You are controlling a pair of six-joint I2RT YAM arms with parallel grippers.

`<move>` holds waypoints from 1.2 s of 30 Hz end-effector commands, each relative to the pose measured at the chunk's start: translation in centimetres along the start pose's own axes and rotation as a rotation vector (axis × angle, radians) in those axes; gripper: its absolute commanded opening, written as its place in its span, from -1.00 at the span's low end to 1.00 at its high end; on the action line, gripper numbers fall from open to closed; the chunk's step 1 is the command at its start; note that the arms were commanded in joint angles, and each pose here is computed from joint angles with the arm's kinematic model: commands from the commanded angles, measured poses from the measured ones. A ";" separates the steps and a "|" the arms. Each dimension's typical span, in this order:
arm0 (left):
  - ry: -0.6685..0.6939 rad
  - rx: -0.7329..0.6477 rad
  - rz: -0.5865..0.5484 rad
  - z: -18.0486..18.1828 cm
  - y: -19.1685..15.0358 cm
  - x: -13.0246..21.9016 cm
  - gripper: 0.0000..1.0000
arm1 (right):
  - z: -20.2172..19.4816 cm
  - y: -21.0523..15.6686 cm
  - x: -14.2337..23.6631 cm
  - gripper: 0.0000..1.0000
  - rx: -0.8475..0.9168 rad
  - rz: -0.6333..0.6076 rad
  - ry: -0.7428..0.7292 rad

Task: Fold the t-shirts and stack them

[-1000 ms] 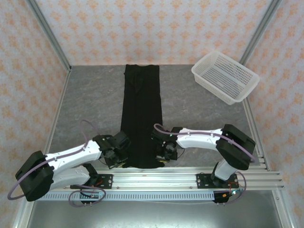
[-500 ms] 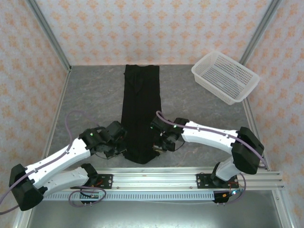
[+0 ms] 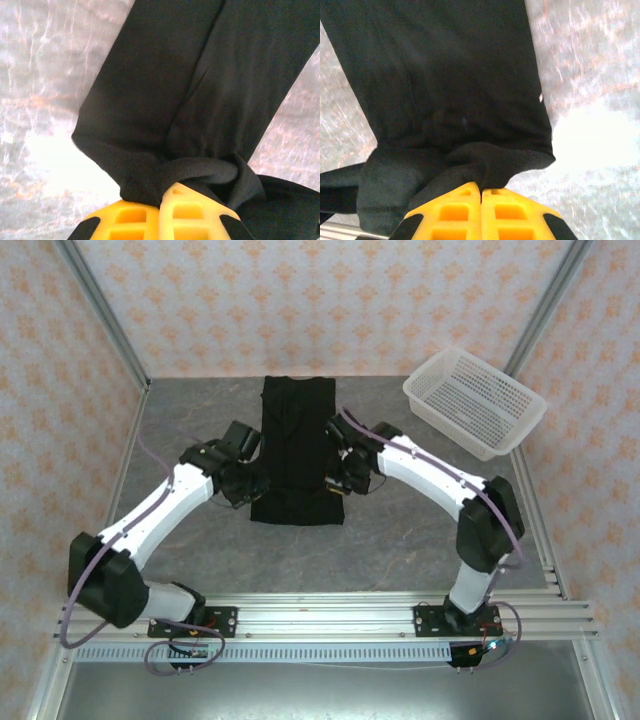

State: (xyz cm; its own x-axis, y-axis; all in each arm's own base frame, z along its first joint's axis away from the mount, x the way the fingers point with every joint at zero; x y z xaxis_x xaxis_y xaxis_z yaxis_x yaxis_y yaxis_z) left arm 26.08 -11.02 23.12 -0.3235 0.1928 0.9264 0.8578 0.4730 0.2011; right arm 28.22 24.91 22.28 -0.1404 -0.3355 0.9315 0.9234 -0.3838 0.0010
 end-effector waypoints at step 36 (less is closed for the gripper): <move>0.020 0.048 -0.084 -3.7 18.9 -10.0 -0.64 | 3.9 19.5 -5.9 -0.42 -0.063 -0.132 0.042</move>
State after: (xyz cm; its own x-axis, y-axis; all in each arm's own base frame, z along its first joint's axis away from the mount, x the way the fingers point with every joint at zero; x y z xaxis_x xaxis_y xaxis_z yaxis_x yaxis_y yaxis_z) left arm 46.24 -7.90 16.31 -0.3223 0.1512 0.9345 0.8183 0.5408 0.1947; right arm 47.73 23.66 16.31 -0.2334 -0.3174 0.9191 0.8740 -0.4827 0.0553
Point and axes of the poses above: each hand's point on the last joint's axis, 136 mm out from that joint toward the fingers, its own x axis back along the fingers, its own z axis along the line the jaws close on, y = z × x, the point moved 9 cm from there along x, back along the fingers, and after that the axes turned 8 degrees about -x, right-handed, at the moved point
